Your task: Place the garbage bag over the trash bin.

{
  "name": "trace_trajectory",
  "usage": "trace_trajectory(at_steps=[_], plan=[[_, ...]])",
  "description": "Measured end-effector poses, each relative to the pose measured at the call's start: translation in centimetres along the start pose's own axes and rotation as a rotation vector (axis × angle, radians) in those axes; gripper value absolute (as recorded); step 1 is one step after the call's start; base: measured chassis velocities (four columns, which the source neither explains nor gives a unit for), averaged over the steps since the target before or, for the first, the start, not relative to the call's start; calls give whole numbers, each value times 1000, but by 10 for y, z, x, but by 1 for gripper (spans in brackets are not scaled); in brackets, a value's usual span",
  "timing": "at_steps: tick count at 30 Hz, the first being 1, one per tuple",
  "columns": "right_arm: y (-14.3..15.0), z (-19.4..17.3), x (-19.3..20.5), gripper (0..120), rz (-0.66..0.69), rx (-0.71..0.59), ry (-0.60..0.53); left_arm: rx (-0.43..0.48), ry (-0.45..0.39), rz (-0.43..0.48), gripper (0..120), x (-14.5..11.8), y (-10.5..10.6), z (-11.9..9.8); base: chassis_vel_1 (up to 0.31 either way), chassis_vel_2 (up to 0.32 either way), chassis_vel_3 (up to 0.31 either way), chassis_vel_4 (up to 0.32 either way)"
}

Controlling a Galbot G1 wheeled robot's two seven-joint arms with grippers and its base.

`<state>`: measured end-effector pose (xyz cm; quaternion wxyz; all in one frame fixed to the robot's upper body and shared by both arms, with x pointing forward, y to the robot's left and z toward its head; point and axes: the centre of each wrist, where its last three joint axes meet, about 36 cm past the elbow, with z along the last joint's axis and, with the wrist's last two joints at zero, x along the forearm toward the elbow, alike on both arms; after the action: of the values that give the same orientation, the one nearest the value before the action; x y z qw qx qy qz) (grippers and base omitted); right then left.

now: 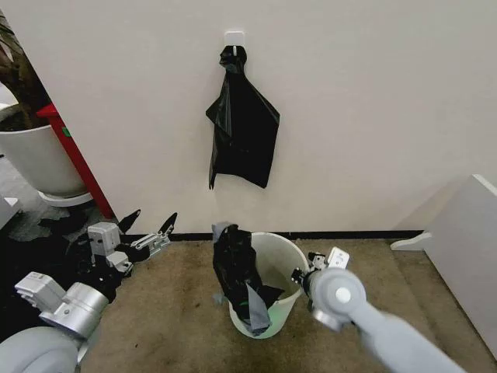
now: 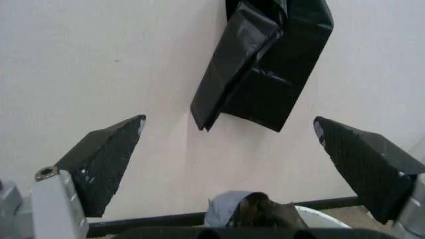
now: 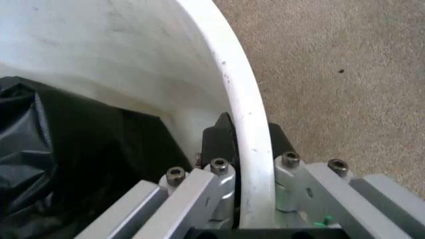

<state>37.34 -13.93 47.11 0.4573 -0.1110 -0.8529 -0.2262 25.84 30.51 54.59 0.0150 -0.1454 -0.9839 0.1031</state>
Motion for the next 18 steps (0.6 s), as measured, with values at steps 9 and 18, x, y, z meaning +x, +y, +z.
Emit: trace_trajectory(at_steps=[9,18], plan=[[4,15,-10,0,3,25,-65,-9,21,-25,100,4,1,7,0,0,0,0],[5,25,-13,7,-16,53,-76,-6,25,-33,100,4,2,10,0,0,0,0]])
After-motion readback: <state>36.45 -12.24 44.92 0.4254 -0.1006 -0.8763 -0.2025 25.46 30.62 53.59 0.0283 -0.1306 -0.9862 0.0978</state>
